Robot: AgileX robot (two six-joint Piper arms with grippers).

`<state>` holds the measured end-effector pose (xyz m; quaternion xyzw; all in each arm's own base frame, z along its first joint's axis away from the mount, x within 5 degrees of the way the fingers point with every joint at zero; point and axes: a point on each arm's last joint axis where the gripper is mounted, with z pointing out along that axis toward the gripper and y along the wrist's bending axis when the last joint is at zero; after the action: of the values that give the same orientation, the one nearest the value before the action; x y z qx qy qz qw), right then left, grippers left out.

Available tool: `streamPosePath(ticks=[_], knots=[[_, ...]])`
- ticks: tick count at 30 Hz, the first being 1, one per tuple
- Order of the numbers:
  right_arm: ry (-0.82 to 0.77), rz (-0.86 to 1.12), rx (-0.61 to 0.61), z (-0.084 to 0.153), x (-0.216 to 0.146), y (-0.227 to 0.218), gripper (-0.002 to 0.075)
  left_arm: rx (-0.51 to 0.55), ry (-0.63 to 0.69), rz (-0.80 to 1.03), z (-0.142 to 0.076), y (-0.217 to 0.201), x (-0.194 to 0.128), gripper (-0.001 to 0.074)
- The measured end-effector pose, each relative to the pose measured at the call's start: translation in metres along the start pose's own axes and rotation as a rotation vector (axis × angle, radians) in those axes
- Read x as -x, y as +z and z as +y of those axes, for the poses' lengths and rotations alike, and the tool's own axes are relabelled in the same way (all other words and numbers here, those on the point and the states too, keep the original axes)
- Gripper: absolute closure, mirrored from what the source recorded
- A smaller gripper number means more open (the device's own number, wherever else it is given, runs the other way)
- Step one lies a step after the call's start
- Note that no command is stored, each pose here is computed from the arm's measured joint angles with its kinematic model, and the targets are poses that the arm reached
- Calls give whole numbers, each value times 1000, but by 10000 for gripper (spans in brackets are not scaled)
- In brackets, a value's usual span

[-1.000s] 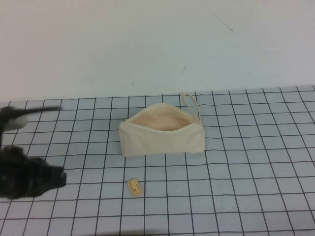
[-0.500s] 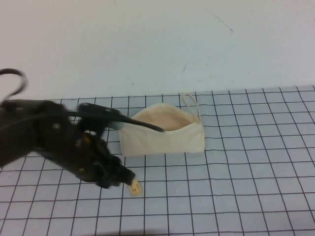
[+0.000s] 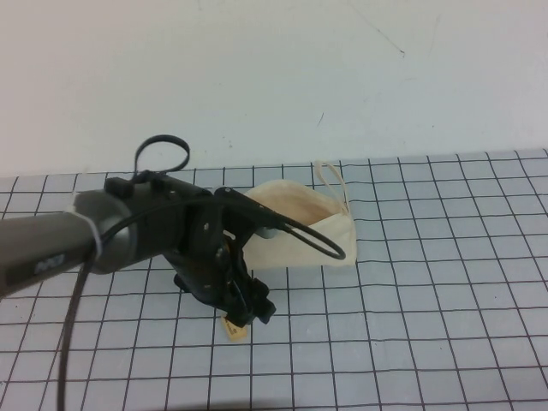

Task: Put eraser into pencil case
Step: Pick up the eraser from the table

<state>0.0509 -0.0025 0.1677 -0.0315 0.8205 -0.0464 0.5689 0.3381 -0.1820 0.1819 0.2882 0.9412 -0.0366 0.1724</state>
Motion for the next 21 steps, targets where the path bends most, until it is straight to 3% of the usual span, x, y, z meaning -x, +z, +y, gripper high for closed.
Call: streamPosePath(ticks=[11,13,18,21], knots=[[0,0,0,0,0,0,727,17,33,75,2,30,-2,254],[0,0,0,0,0,0,727,17,33,80,2,30,-3,292],[0,0,0,0,0,0,727,10,28,117,2,30,-6,535],[0,0,0,0,0,0,727,6,24,131,1,29,-7,554]])
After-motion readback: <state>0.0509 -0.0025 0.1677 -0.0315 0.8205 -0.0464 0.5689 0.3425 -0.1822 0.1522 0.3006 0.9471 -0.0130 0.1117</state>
